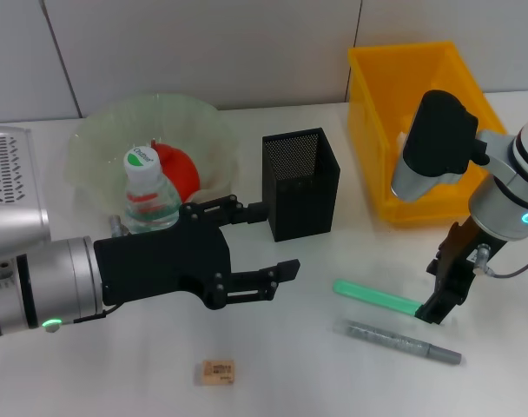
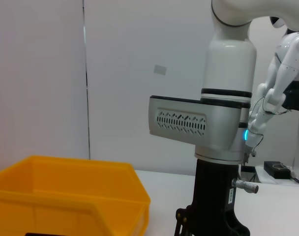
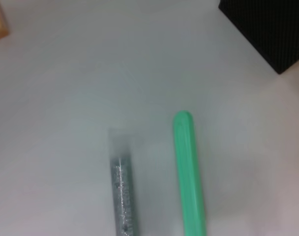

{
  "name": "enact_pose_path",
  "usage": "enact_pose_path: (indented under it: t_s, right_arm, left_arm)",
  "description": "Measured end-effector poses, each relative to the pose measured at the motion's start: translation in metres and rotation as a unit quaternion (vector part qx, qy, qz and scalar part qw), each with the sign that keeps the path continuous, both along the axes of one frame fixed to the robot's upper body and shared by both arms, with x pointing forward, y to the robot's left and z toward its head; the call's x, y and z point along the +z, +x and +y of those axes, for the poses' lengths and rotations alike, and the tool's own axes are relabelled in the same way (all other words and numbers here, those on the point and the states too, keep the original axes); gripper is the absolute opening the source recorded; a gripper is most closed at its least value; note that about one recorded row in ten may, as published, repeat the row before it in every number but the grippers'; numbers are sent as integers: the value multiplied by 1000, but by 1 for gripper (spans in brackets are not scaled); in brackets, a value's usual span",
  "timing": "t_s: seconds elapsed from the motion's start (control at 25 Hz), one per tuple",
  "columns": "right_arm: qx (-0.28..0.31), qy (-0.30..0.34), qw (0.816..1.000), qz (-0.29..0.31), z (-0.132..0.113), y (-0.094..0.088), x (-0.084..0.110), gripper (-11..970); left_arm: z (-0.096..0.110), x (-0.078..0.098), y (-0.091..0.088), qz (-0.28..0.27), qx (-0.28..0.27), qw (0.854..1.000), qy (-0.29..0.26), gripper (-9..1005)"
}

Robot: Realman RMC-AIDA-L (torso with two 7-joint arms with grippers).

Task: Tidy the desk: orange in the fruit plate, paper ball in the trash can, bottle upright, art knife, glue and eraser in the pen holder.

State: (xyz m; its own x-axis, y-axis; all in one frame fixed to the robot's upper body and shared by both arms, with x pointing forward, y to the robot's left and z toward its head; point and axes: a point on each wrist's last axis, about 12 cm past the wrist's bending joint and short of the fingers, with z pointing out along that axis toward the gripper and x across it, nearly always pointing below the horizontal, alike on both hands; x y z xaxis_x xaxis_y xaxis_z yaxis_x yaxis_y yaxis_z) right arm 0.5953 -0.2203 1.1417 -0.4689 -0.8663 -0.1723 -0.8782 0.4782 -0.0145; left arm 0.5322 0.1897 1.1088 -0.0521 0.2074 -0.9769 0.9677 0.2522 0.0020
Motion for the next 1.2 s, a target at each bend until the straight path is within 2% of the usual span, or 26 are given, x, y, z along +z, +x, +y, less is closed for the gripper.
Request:
enact_pose_path:
  t_s: [0.76, 0.96, 1.2]
  right_arm:
    - [0, 1, 1000, 6, 3, -2, -3, 585]
    - [0, 1, 1000, 9, 3, -2, -5, 504]
    - [2, 2, 1000, 9, 5, -2, -5, 503]
  left_arm:
    - [-1, 0, 0, 0, -1, 1000, 1, 797]
    - [-1, 0, 1, 0, -1, 1000, 1, 797]
    - [-1, 0, 1, -1, 1, 1000, 3, 797]
